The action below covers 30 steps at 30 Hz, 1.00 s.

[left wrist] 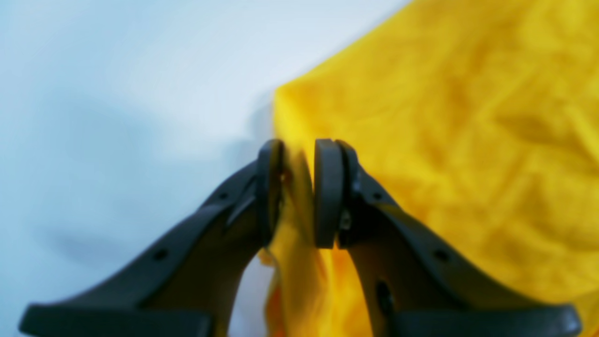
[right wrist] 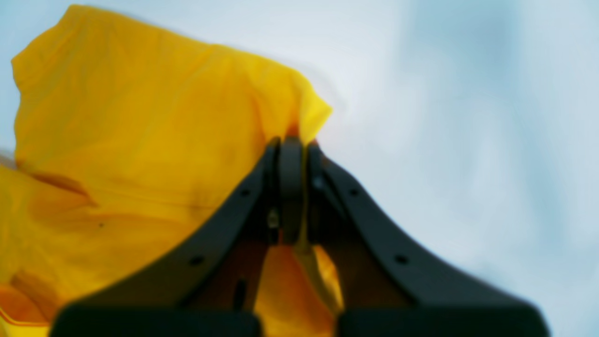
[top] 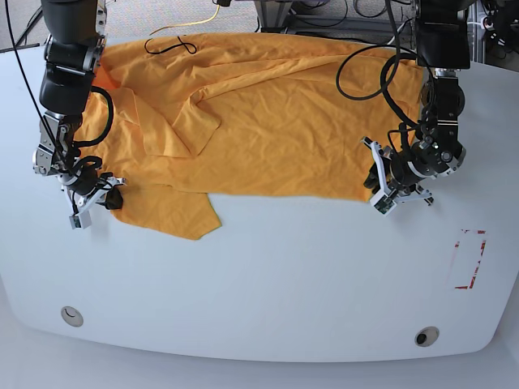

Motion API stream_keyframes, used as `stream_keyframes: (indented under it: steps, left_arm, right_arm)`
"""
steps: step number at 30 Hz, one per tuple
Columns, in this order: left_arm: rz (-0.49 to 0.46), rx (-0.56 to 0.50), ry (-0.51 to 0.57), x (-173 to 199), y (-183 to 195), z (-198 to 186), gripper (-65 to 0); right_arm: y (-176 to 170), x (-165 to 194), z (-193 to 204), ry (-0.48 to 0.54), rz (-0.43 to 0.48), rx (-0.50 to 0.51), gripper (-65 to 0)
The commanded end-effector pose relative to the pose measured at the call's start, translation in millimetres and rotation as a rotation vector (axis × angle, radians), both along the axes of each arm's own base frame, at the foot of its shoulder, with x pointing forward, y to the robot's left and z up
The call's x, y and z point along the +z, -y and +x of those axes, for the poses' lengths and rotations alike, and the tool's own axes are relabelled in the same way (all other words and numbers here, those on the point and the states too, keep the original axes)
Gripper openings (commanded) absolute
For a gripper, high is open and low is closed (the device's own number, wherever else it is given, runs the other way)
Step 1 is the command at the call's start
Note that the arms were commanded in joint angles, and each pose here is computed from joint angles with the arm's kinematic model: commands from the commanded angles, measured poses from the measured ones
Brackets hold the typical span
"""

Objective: Layout the t-shirt on the table in an organized manner, then fold the t-shirt properly
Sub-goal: 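Lower the left gripper onto the shirt's side edge and grasp it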

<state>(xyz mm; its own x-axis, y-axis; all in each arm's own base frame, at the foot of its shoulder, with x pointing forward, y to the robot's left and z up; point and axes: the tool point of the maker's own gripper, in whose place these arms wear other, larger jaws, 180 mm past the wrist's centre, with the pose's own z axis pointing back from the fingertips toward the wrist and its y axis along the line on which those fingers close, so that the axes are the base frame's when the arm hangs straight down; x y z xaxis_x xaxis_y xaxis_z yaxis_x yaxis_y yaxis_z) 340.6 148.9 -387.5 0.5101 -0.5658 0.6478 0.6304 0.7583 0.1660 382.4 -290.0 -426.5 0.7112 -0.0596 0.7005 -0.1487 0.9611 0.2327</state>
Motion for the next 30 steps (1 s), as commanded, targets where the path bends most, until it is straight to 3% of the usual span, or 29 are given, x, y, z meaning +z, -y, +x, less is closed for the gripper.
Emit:
stream_keyframes:
  steps: [1, 8, 15, 24, 30]
  left_arm:
    - [0.001, -0.038, 0.070, 20, 10, 4, -54.7]
    - [0.006, -0.133, 0.065, 18, 39, -14, -54.3]
    - [0.062, -0.135, 0.017, 10, 29, -20, -52.9]
    - [0.067, -0.119, 0.094, 37, 25, -11, -34.0]
    - [0.072, -0.044, 0.155, 58, 2, 0, -29.9]
  right_arm:
    - [9, 4, 0, -0.019, -0.037, 0.010, -65.0]
    - [8, 3, 1, -0.019, -0.036, 0.011, -65.0]
    - [8, 3, 1, -0.019, -0.036, 0.011, -65.0]
    - [7, 3, 1, -0.019, -0.034, 0.011, -65.0]
    - [-2, 0, 2, -0.019, -0.019, 0.019, -65.0]
